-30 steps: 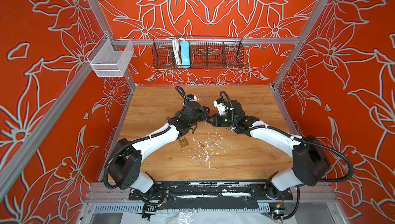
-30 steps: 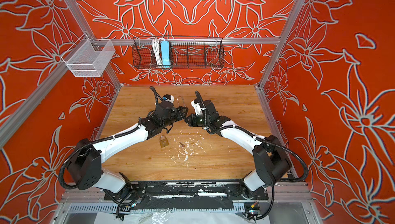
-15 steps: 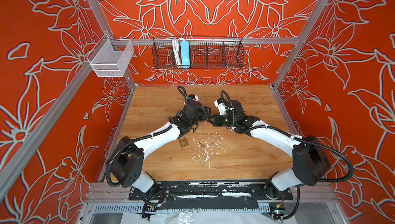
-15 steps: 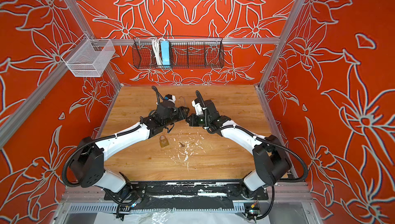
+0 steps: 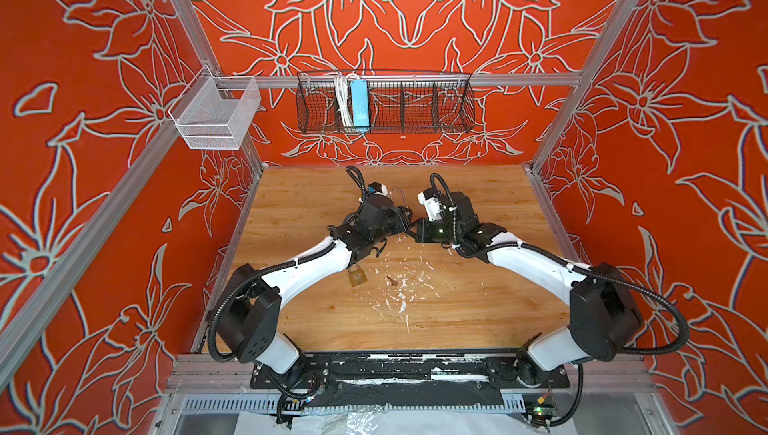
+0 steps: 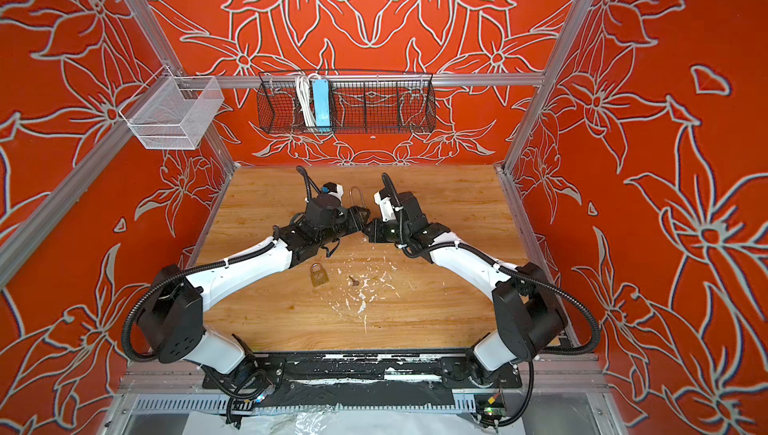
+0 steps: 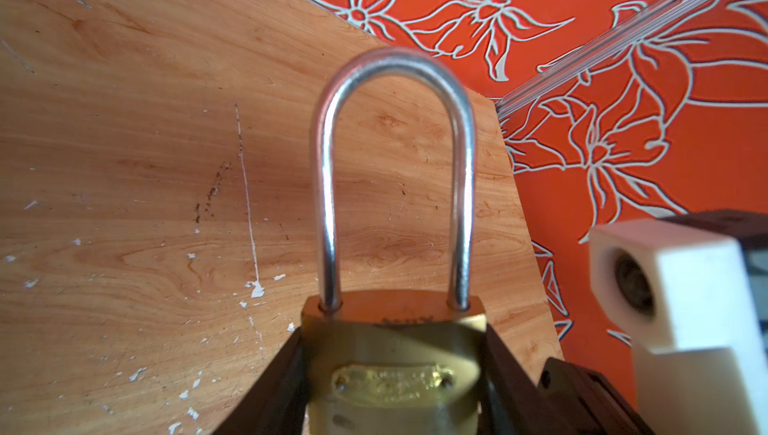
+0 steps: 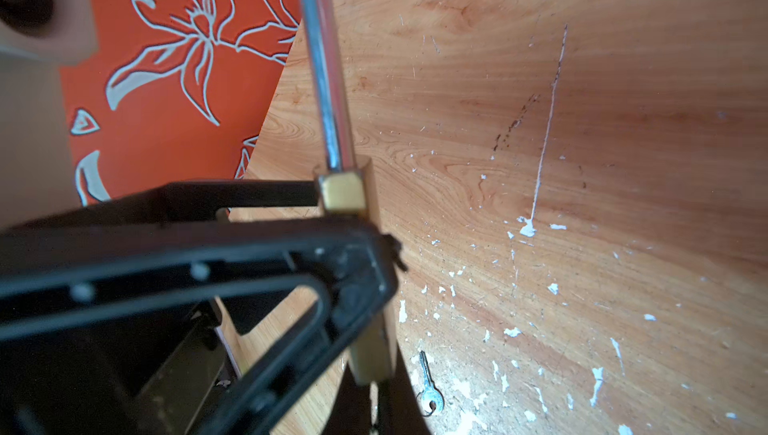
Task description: Unlock with the key
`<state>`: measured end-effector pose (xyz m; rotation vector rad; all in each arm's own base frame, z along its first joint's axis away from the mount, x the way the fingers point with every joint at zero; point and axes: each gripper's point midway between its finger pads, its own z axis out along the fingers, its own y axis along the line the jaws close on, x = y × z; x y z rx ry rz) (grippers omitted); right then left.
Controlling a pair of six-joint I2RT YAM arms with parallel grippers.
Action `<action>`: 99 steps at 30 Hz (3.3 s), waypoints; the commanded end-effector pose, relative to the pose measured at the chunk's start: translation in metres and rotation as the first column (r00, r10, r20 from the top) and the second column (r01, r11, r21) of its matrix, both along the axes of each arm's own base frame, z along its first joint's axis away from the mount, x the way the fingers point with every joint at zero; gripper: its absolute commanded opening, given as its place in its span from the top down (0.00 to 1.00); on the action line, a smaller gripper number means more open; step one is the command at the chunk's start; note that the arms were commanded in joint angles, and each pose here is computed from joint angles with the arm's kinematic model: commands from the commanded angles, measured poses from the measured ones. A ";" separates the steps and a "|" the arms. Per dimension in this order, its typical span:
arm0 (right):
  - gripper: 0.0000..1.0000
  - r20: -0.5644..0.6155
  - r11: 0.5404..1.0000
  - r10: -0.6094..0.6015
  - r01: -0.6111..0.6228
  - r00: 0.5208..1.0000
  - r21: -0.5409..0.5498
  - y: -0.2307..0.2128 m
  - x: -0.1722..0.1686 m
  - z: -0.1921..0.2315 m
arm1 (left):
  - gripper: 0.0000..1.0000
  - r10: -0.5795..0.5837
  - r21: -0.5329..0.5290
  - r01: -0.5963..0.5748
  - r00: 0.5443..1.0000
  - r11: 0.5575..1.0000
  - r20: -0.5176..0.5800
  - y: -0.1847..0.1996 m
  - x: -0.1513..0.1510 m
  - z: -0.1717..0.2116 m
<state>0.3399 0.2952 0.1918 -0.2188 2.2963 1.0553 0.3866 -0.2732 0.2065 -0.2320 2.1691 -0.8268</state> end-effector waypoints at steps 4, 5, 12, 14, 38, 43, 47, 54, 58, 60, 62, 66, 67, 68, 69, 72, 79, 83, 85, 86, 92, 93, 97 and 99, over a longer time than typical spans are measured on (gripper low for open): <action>1.00 0.307 0.985 -0.092 0.042 0.947 0.166 -0.005 0.032 0.113 | 1.00 -0.074 0.077 0.086 0.986 0.993 -0.147 -0.005 -0.026 -0.043; 0.97 0.306 0.986 -0.093 0.044 0.947 0.163 -0.006 0.033 0.112 | 1.00 -0.075 0.076 0.087 0.986 0.993 -0.148 -0.005 -0.027 -0.044; 0.90 0.308 0.986 -0.101 0.054 0.946 0.156 -0.010 0.032 0.110 | 1.00 -0.105 0.038 0.112 0.984 0.993 -0.144 -0.012 -0.029 -0.037; 0.88 0.307 0.988 -0.102 0.059 0.946 0.146 -0.013 0.030 0.107 | 1.00 -0.108 0.030 0.113 0.984 0.993 -0.139 -0.012 -0.028 -0.034; 0.51 0.280 1.000 0.025 -0.028 0.960 0.007 -0.040 -0.030 0.018 | 1.00 -0.056 -0.057 0.049 0.990 0.997 -0.128 0.011 -0.011 -0.017; 0.39 0.425 0.998 0.030 -0.049 0.905 0.035 -0.036 -0.024 0.017 | 1.00 -0.002 -0.172 -0.043 0.967 0.984 -0.256 0.014 -0.010 -0.027; 0.36 0.481 0.998 0.032 -0.054 0.876 0.032 -0.033 -0.016 0.014 | 1.00 0.055 -0.214 -0.141 0.931 0.967 -0.361 0.018 -0.013 -0.037; 0.35 0.472 0.990 0.041 -0.100 0.881 0.102 -0.015 -0.005 -0.001 | 1.00 0.096 -0.224 -0.190 0.923 0.956 -0.372 0.024 -0.013 -0.042; 0.35 0.438 0.974 0.040 -0.132 0.898 0.182 0.000 0.000 -0.011 | 1.00 0.097 -0.225 -0.199 0.913 0.954 -0.396 0.023 -0.015 -0.048; 0.37 0.439 0.962 0.039 -0.152 0.897 0.225 0.006 0.000 -0.010 | 1.00 0.105 -0.219 -0.210 0.906 0.953 -0.411 0.024 -0.016 -0.054; 0.39 0.422 0.958 0.056 -0.167 0.905 0.232 0.012 -0.001 -0.015 | 1.00 0.101 -0.224 -0.210 0.903 0.952 -0.418 0.023 -0.016 -0.058; 0.40 0.406 0.953 0.080 -0.189 0.911 0.237 0.023 -0.004 -0.021 | 1.00 0.098 -0.215 -0.207 0.897 0.954 -0.431 0.021 -0.015 -0.066; 0.40 0.390 0.955 0.079 -0.182 0.917 0.235 0.025 -0.003 -0.023 | 1.00 0.100 -0.213 -0.209 0.897 0.954 -0.431 0.021 -0.015 -0.067; 0.40 0.376 0.956 0.084 -0.181 0.923 0.229 0.027 -0.002 -0.026 | 1.00 0.099 -0.214 -0.207 0.898 0.955 -0.428 0.021 -0.015 -0.067; 0.41 0.367 0.957 0.094 -0.185 0.925 0.222 0.030 -0.002 -0.029 | 1.00 0.094 -0.217 -0.202 0.901 0.955 -0.424 0.020 -0.014 -0.067; 0.43 0.328 0.960 0.100 -0.177 0.940 0.215 0.036 0.000 -0.039 | 1.00 0.091 -0.221 -0.196 0.907 0.955 -0.411 0.020 -0.013 -0.065; 0.64 0.279 0.968 0.090 -0.149 0.956 0.201 0.040 0.007 -0.052 | 1.00 0.093 -0.227 -0.195 0.913 0.954 -0.398 0.021 -0.013 -0.063; 0.71 0.285 0.975 0.073 -0.129 0.956 0.183 0.037 0.009 -0.052 | 1.00 0.087 -0.231 -0.195 0.908 0.953 -0.409 0.020 -0.013 -0.067; 0.74 0.290 0.978 0.064 -0.118 0.955 0.170 0.035 0.010 -0.053 | 1.00 0.082 -0.235 -0.193 0.907 0.953 -0.413 0.018 -0.014 -0.069; 0.76 0.288 0.980 0.060 -0.111 0.956 0.164 0.034 0.011 -0.053 | 1.00 0.082 -0.235 -0.193 0.907 0.953 -0.413 0.018 -0.014 -0.069; 0.97 0.282 0.980 0.062 -0.112 0.957 0.164 0.034 0.011 -0.054 | 1.00 0.070 -0.239 -0.182 0.908 0.954 -0.414 0.015 -0.014 -0.073; 1.00 0.285 0.979 0.066 -0.118 0.956 0.168 0.035 0.010 -0.053 | 1.00 0.069 -0.237 -0.179 0.910 0.955 -0.410 0.015 -0.013 -0.073; 1.00 0.306 0.970 0.089 -0.152 0.948 0.189 0.038 0.006 -0.049 | 0.83 0.071 -0.222 -0.167 0.921 0.961 -0.383 0.016 -0.009 -0.071; 1.00 0.309 0.968 0.095 -0.160 0.946 0.194 0.038 0.006 -0.049 | 0.64 0.072 -0.191 -0.144 0.938 0.971 -0.340 0.019 -0.005 -0.062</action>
